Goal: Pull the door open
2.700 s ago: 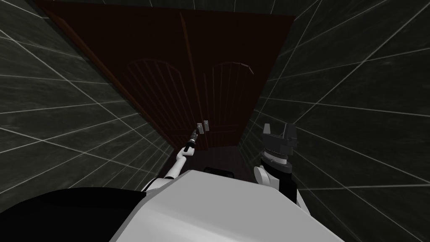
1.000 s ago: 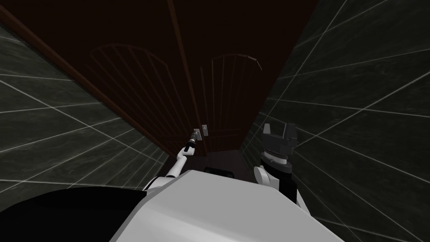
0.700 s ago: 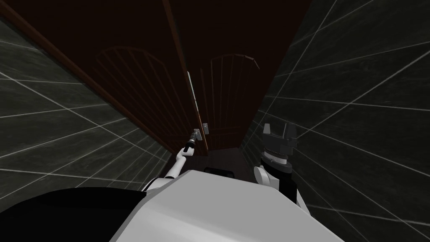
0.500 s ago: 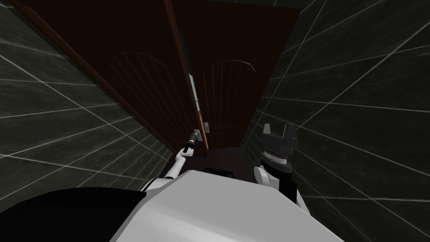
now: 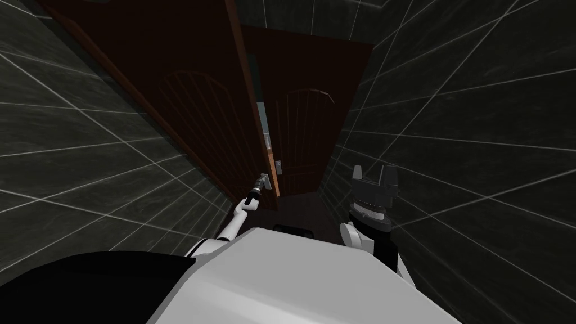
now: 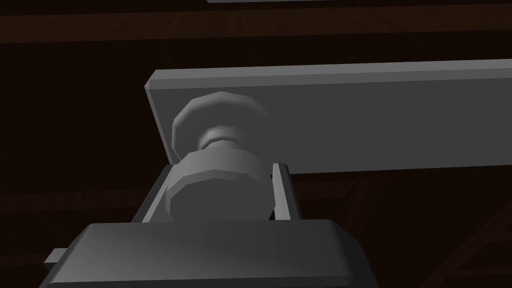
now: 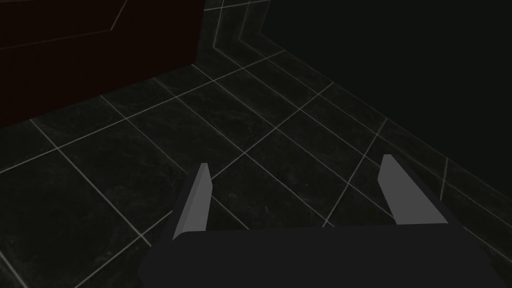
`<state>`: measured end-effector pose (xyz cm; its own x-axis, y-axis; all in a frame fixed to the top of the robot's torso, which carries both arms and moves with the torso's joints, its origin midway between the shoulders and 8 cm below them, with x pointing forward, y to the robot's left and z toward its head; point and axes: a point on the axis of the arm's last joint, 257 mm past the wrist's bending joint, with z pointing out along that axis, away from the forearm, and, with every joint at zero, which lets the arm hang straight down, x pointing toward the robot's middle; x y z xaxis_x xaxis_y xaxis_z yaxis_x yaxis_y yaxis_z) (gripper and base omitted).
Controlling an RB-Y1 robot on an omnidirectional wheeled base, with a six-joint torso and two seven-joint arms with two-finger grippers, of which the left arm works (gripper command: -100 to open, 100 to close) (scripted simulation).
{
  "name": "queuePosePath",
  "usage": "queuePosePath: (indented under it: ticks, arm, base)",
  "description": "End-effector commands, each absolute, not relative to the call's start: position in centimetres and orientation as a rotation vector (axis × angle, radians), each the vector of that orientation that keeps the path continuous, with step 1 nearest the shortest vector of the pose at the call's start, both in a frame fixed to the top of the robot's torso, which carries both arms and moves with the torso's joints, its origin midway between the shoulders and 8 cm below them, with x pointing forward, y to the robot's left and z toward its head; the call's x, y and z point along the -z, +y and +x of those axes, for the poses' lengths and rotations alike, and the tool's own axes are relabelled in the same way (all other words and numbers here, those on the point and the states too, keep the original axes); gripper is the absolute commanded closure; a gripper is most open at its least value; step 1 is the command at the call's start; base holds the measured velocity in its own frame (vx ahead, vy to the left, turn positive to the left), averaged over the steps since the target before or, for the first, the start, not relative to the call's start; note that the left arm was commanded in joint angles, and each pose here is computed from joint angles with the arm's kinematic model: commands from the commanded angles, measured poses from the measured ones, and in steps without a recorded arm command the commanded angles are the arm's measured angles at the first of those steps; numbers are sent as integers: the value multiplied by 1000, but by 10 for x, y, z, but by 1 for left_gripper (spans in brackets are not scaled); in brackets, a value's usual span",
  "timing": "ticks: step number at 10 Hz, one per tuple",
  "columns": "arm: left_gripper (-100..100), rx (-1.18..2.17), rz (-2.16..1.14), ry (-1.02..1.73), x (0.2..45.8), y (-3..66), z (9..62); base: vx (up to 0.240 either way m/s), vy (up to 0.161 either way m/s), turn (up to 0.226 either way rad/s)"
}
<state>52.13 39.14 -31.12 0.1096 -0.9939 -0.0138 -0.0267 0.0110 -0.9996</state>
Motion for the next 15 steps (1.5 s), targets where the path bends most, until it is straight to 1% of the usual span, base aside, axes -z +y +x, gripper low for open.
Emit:
queuePosePath:
  ticks: [1,3,4,5,8,13,15]
  arm:
    - [100,1136,-1251,1165,304,382,526]
    - [100,1181,-1227,1185,297,363,532]
    - [100,1161,-1237,1182,301,371,531]
    - [100,1183,-1223,1196,299,364,530]
    - [100,1207,-1206,1216,297,358,528]
    - [100,1268,-1170,1268,296,341,518]
    - [100,1269,-1164,1284,299,344,511]
  base:
    - [-156,150,-205]
    - [-135,122,-221]
    - [-40,54,-70]
    - [-113,56,-92]
    - [-198,86,-108]
    - [-245,127,-126]
    - [-137,43,-71]
